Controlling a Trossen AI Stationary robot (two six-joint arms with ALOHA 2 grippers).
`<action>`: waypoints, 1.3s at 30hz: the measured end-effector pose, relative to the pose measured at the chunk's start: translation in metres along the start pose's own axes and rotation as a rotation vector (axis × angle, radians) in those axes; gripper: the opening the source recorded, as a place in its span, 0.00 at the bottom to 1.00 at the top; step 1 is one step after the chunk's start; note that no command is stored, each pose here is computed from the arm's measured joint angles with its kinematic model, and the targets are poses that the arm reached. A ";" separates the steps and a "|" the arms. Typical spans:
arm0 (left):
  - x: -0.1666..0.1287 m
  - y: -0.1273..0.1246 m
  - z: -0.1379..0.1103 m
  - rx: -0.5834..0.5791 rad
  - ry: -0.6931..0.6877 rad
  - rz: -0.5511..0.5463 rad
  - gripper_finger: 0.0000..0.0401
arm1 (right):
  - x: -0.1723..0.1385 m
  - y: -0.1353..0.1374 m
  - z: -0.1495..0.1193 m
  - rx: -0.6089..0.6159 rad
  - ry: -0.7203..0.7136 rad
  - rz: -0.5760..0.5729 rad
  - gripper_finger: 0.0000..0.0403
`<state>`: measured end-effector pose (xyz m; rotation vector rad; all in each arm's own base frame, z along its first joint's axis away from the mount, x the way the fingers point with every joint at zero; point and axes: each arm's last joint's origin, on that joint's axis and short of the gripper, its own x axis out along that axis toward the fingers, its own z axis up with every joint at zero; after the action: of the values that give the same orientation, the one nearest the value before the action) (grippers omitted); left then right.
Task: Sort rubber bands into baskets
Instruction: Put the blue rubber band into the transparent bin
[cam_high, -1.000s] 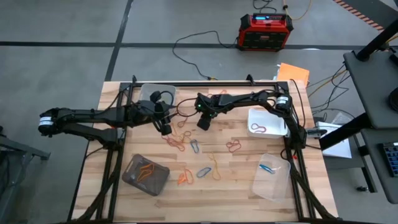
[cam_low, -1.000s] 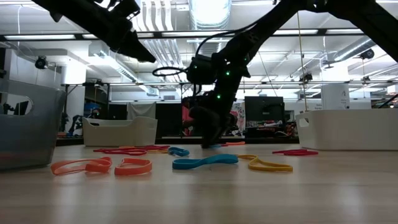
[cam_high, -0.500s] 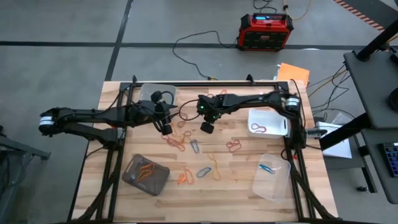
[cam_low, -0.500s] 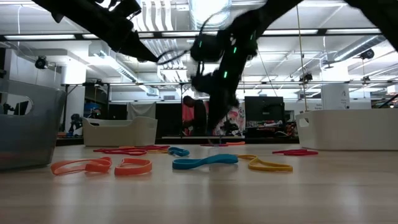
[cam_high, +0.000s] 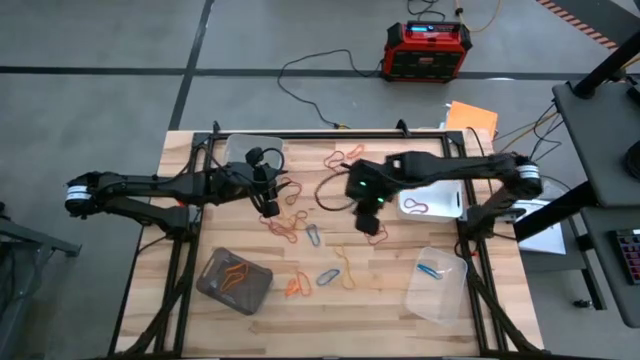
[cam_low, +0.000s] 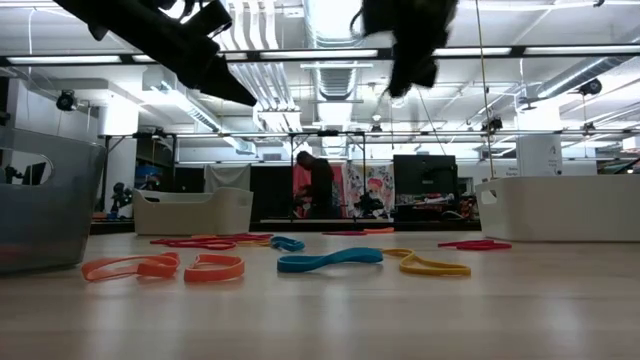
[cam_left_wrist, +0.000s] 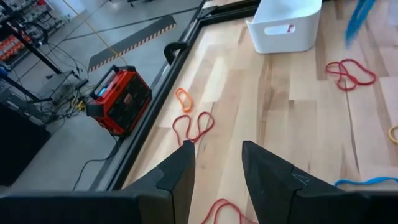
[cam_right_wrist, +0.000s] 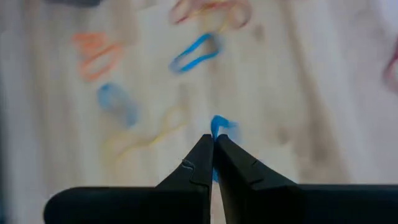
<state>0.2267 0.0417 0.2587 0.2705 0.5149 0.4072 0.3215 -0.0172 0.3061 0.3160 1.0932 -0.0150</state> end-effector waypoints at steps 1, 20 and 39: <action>0.000 0.000 0.000 0.005 -0.001 0.000 0.29 | -0.007 0.007 -0.006 0.003 0.014 0.025 0.02; 0.002 -0.002 0.000 0.064 -0.016 -0.051 0.29 | -0.043 0.120 -0.114 0.399 0.368 -0.033 0.02; 0.004 -0.002 0.006 0.105 -0.074 -0.042 0.29 | 0.008 0.103 -0.192 0.679 0.550 -0.276 0.03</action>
<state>0.2338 0.0409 0.2616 0.3743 0.4690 0.3287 0.1750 0.1317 0.2435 0.8061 1.6568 -0.5834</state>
